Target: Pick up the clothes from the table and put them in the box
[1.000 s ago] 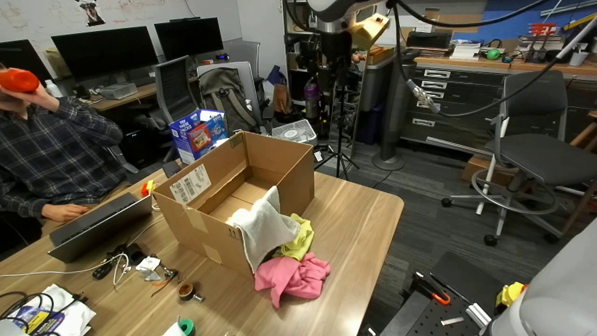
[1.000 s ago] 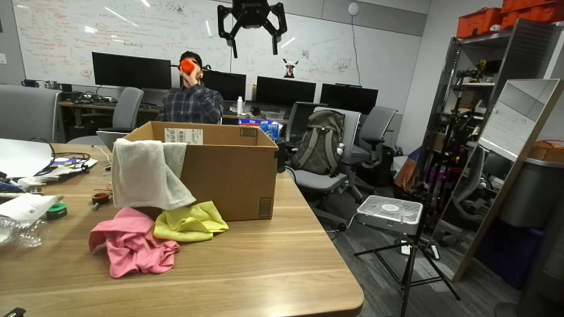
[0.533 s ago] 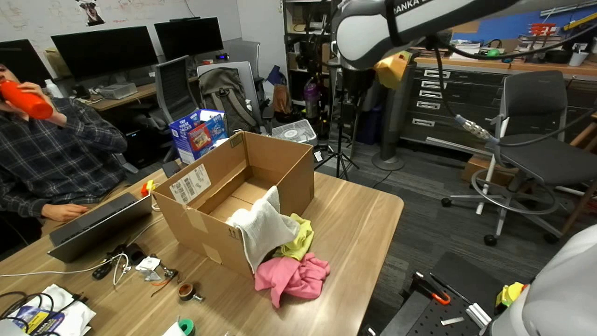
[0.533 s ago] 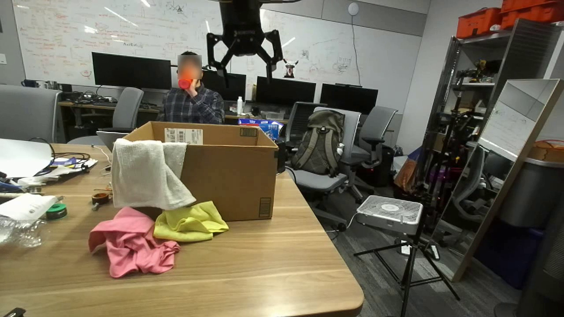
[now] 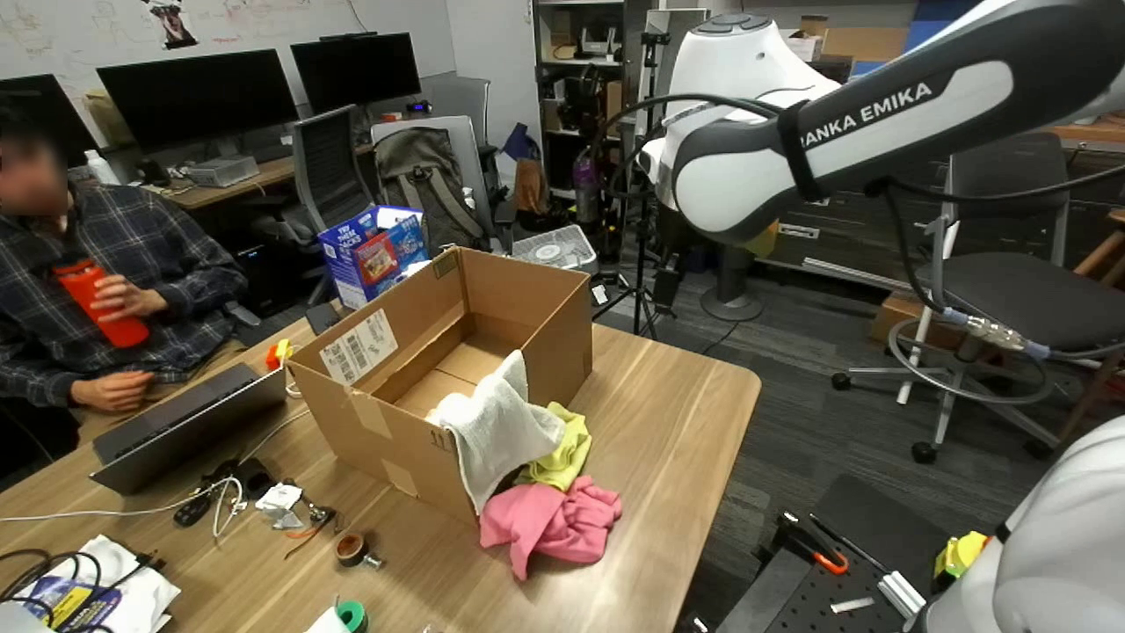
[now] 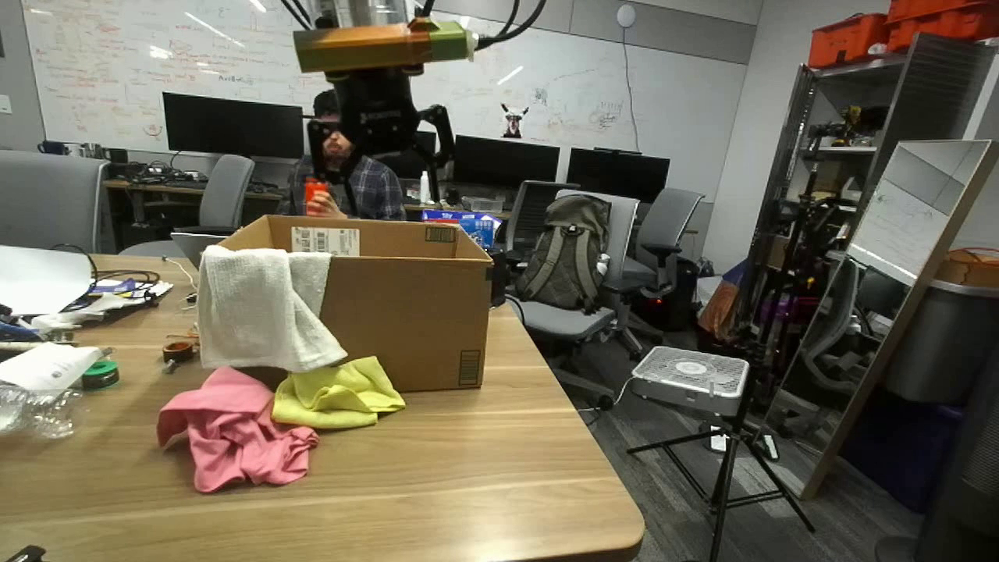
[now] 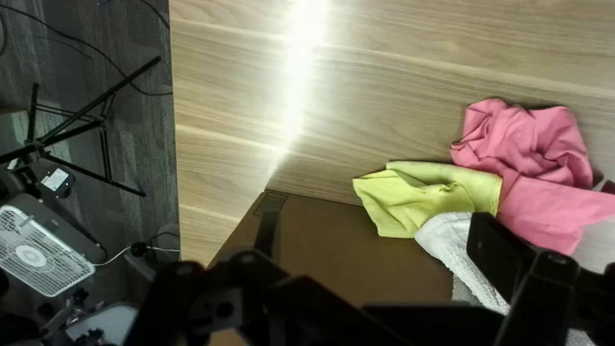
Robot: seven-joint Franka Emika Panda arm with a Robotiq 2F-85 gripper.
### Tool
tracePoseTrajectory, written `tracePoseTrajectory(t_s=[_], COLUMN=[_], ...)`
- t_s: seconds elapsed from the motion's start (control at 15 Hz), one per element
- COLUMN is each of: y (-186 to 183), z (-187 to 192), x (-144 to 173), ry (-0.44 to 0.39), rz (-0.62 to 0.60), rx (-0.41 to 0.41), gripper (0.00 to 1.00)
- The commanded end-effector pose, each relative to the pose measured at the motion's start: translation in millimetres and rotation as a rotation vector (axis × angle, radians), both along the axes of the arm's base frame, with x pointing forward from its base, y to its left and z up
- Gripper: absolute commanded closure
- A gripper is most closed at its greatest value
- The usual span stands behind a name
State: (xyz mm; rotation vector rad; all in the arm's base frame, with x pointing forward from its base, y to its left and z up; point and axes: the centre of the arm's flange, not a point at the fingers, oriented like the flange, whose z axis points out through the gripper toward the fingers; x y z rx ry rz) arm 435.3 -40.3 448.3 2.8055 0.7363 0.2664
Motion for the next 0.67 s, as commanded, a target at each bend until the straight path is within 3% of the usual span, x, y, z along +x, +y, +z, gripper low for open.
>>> tracePoseTrajectory(t_s=[0.0, 0.6], y=[36, 76], z=[-17, -56], x=[-15, -34], ry=[-0.079, -0.08], rz=[-0.011, -0.01], rx=[0.003, -0.019], gripper=[0.0, 0.0])
